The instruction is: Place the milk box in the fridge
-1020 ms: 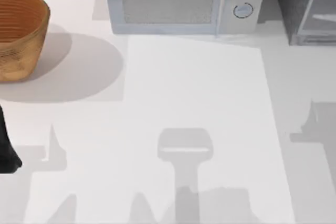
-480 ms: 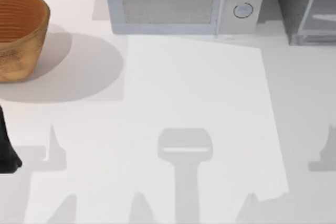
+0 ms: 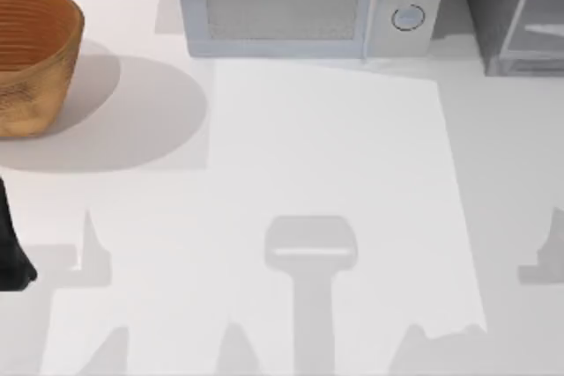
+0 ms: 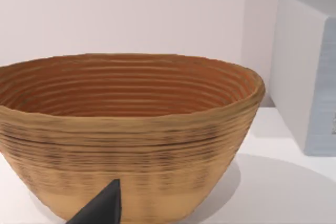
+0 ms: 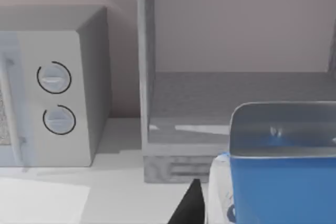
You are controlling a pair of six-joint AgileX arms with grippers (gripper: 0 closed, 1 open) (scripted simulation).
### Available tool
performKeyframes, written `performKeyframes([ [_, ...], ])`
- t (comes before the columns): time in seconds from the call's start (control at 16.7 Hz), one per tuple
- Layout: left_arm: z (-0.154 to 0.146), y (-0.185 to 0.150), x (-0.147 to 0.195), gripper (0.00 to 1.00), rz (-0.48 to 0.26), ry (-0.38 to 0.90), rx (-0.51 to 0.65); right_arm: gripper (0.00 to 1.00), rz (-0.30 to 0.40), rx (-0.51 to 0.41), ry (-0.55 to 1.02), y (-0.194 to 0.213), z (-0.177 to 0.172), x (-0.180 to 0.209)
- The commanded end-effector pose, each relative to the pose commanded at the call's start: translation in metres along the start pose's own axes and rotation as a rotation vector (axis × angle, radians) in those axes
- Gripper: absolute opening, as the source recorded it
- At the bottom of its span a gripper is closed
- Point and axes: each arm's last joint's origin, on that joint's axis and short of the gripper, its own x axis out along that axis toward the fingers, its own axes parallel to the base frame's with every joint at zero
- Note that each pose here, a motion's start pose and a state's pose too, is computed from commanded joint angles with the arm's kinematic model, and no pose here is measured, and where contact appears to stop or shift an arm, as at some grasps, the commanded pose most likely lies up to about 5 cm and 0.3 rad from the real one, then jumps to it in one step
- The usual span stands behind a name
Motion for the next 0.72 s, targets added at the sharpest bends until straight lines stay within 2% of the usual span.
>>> performKeyframes([
  [0.36, 0.000, 0.000, 0.000, 1.00, 0.000, 0.000, 0.000, 0.00, -0.004, -0.016, -0.081, -0.004, 0.058, 0.025],
  [0.54, 0.000, 0.000, 0.000, 1.00, 0.000, 0.000, 0.000, 0.00, 0.007, -0.019, -0.045, -0.010, 0.076, 0.065],
  [0.72, 0.000, 0.000, 0.000, 1.00, 0.000, 0.000, 0.000, 0.00, 0.013, -0.011, 0.020, -0.021, 0.073, 0.118],
])
